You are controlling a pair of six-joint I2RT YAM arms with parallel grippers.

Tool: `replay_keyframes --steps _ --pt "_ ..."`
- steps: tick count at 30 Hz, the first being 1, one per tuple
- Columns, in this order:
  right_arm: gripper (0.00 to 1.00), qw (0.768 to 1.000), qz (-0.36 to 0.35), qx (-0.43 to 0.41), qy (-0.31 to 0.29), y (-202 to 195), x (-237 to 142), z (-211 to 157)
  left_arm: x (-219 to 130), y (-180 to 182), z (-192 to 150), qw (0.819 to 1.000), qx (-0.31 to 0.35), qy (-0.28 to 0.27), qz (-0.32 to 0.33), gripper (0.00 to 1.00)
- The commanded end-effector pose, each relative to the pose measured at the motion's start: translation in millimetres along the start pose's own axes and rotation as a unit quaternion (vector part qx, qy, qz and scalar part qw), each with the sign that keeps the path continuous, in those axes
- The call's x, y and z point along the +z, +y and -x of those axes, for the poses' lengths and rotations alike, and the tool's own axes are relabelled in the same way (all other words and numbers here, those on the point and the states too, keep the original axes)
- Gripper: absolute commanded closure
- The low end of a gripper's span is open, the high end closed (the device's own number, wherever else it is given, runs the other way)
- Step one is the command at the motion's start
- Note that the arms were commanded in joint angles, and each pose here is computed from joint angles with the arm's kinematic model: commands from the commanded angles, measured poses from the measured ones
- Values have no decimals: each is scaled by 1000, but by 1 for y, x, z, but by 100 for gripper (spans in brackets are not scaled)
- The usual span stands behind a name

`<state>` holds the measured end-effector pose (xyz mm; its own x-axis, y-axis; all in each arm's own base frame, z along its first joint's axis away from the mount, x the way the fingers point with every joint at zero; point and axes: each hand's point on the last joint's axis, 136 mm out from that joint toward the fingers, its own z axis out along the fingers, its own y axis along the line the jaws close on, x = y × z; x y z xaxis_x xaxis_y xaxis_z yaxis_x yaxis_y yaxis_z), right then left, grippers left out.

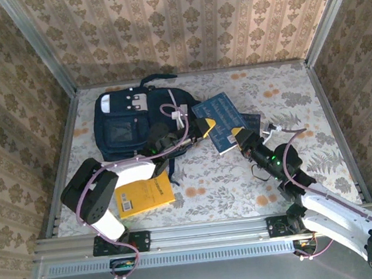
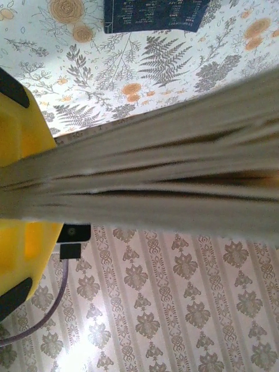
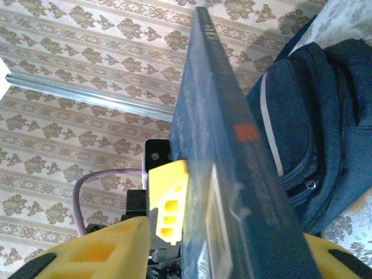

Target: Pack the student bag

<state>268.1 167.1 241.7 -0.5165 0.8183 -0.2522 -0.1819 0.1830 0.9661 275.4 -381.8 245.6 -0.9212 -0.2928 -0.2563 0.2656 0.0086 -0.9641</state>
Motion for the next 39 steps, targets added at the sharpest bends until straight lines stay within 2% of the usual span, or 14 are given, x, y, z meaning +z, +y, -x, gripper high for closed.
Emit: replay_keyframes --steps 1,8,11,13,14,16,18,20,22,24,26,30,33,39 --pt "61 1000 7 8 -6 1 1 -1 -3 -20 10 999 25 -23 -24 100" --pt "71 1000 9 8 0 1 10 -5 4 -18 4 999 20 -11 -24 100" --pt "78 1000 5 -1 -5 2 11 -2 4 -15 3 1000 16 -9 -21 100" --pt "88 1000 -1 -5 -12 0 11 0 5 -14 2 1000 15 -5 -20 100" --pt "92 1000 -5 -6 -17 -1 9 2 4 -12 2 1000 15 -4 -17 97" --pt "99 999 -16 -7 -28 -5 4 7 1 -5 2 1000 13 -2 -2 76" --pt "100 998 -42 -20 -36 -13 -5 12 -9 12 4 999 11 -3 36 57" --pt "100 994 -94 -37 -43 -28 -18 17 -23 31 9 996 13 -4 84 46" --pt "100 988 -133 -60 -51 -39 -30 22 -37 41 17 990 38 0 138 40" --pt "100 983 -164 -73 -48 -51 -39 25 -53 50 25 968 91 20 232 36" --pt "100 981 -172 -81 -37 -57 -41 24 -70 53 38 932 149 37 329 33" --pt "100 980 -175 -93 -18 -61 -40 21 -88 53 74 881 195 49 427 32" --pt "100 980 -168 -104 -5 -60 -36 19 -90 64 98 863 200 60 461 32" --pt "100 977 -170 -130 16 -59 -35 17 -93 100 129 848 168 76 497 32"
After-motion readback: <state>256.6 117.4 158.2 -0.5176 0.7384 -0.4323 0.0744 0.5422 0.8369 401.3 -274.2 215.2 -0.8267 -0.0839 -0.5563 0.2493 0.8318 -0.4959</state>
